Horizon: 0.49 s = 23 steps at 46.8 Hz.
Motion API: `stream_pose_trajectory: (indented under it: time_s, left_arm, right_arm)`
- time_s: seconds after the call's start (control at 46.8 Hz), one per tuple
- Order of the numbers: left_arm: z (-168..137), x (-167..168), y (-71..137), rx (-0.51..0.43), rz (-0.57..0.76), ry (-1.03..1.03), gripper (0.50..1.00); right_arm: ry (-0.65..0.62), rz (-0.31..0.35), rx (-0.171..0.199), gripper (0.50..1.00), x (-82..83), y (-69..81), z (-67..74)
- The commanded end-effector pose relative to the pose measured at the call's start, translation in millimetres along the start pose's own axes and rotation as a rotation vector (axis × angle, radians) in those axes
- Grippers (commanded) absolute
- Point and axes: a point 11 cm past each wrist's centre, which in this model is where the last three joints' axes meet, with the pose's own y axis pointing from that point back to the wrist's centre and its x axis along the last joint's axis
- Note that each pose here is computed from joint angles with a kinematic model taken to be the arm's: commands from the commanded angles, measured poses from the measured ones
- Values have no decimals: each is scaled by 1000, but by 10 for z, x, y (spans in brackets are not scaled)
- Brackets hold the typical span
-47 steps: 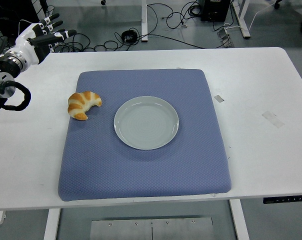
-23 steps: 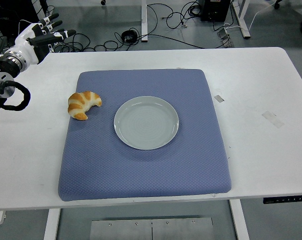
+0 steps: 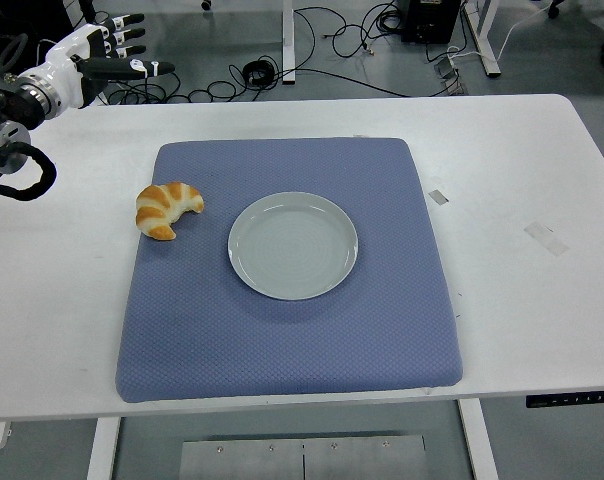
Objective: Place the bread on the plate
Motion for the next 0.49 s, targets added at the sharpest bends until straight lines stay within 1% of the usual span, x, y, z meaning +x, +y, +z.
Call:
stream_pose_trajectory:
  time_s: [0.0,0.107,0.171,0.47]
  left_arm:
    - [65,-38,19,18,-25,-82,969]
    - [146,-51,40,40,-45,-177,969]
    - [145,-33,50,62,-46,-219,969]
    - [-30,-27,90,164,-69,-362,969]
  right_arm:
    - [0,-1,-1,1000,-1,0,0]
    - [0,-1,-1,1000,-1,0,0]
    - [0,-1,1,1000,-1,0,-2]
    - [0,1,-2,1000,1,2,9]
